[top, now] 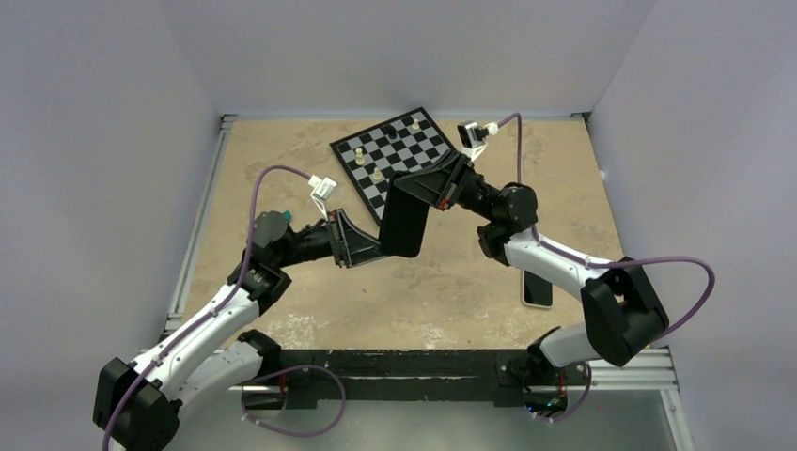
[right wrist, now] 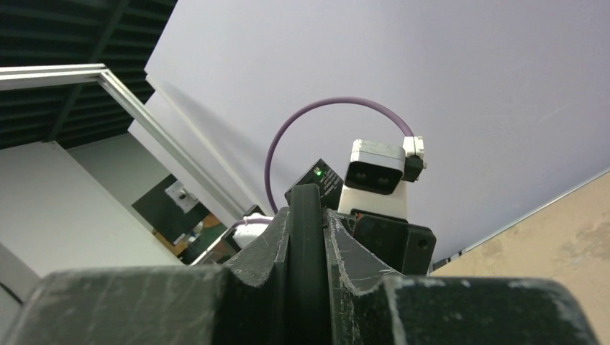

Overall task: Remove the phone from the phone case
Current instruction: Remove the phone case from the phone.

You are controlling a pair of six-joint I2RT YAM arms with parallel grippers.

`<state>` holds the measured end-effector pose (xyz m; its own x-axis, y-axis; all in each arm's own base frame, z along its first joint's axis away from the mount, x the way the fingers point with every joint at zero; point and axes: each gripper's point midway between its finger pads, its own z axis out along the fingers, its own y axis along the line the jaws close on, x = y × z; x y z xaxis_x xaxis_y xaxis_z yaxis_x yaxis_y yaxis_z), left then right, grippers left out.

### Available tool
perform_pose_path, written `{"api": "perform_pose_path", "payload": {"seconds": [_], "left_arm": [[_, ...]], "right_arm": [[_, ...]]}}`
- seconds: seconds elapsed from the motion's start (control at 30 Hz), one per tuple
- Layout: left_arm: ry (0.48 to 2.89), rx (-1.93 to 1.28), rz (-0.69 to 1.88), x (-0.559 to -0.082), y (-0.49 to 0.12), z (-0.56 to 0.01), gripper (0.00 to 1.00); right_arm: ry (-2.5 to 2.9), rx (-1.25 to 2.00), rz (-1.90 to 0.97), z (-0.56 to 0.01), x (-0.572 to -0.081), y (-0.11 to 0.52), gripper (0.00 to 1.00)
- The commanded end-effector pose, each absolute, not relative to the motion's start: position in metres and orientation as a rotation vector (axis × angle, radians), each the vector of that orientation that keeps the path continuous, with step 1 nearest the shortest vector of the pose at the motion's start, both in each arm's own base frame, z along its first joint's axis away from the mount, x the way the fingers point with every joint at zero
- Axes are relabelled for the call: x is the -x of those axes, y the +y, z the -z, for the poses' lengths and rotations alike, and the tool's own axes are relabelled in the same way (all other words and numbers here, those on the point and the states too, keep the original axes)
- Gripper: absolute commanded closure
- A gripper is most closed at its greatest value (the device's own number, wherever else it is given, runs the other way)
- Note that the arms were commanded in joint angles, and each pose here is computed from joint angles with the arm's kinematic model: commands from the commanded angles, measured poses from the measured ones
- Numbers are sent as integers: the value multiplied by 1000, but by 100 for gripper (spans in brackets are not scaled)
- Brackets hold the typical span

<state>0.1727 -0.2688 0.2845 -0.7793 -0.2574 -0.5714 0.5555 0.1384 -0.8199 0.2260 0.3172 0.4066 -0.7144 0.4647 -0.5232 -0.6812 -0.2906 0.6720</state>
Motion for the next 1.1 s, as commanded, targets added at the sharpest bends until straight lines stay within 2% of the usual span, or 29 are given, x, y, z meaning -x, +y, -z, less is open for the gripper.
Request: {"api": "perform_pose_path", "payload": {"seconds": [0.0,0.1,0.33,0.37,0.53,0.6,0.8,1.07], "left_arm": [[1797,32,1560,-225,-261,-267,54],[1727,38,1578,-227,-262,-274,55],[1724,24,1517,-235,-262,-262,97],[1727,44,1464,-239,-257,-257,100],[1807,266,870,-270,-189,-202,100],[1793,332,742,-278,-169,-189,100],[1784,315,748,-283,-173,-186,100],[1800,240,739,-272,-171,-179,100]], "right_arm": [[1066,324,-2194,-444,-181,323,100],[1023,265,-2206,-446,-180,323,100],[1030,219,-2191,-445,-185,329,100],[1048,198,-2198,-443,-187,330,100],[949,-13,-2401,-458,-182,310,100],[879,-89,-2478,-466,-181,301,100],[700,-239,-2666,-473,-187,287,100],[603,-239,-2640,-491,-185,272,100]]}}
